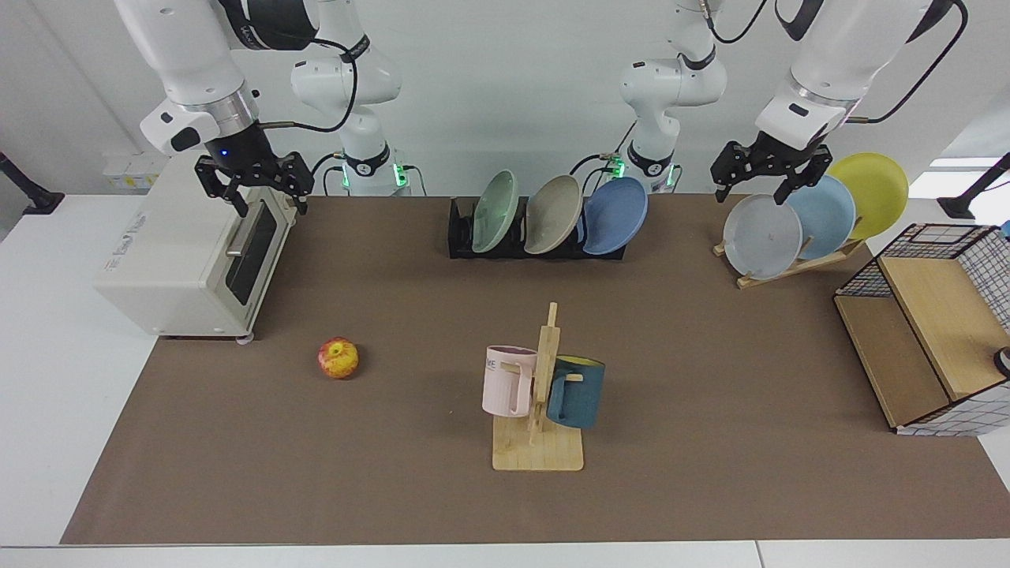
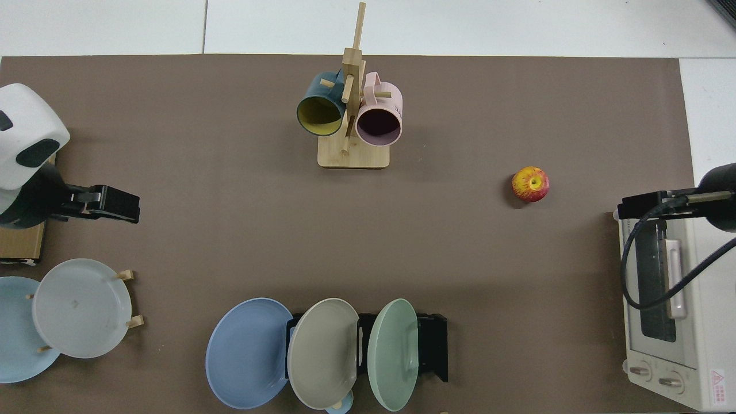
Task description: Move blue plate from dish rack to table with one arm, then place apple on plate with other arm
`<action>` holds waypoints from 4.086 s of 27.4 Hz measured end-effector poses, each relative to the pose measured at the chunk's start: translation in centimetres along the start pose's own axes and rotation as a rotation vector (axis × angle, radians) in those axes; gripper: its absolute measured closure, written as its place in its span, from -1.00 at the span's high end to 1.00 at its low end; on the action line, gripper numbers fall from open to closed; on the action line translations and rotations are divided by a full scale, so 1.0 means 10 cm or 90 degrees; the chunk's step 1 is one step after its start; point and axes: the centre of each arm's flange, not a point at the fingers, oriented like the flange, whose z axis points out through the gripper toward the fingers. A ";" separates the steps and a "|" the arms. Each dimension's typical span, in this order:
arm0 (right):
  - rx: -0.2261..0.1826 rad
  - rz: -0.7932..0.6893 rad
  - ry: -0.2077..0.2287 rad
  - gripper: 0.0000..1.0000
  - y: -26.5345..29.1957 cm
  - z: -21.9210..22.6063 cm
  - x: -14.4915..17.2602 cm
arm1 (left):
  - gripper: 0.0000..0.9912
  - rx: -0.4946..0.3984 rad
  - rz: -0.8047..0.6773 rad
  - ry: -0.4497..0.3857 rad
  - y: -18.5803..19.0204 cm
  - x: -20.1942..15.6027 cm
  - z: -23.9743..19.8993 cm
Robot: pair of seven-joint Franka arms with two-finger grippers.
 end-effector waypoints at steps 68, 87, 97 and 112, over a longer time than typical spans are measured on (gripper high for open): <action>-0.013 -0.003 -0.025 1.00 -0.38 1.12 0.89 | 0.99 0.002 0.049 -0.084 0.54 -1.05 1.88; -0.016 -0.011 0.000 1.00 -0.55 2.07 1.22 | -0.06 -0.007 0.050 -0.131 0.75 -1.46 2.36; -0.017 -0.019 -0.004 1.00 -0.67 2.35 1.15 | -0.52 0.003 0.045 -0.147 0.83 -1.52 2.38; -0.021 0.007 0.000 1.00 -0.52 2.60 1.17 | -0.52 0.028 -0.003 -0.141 1.02 -1.55 2.25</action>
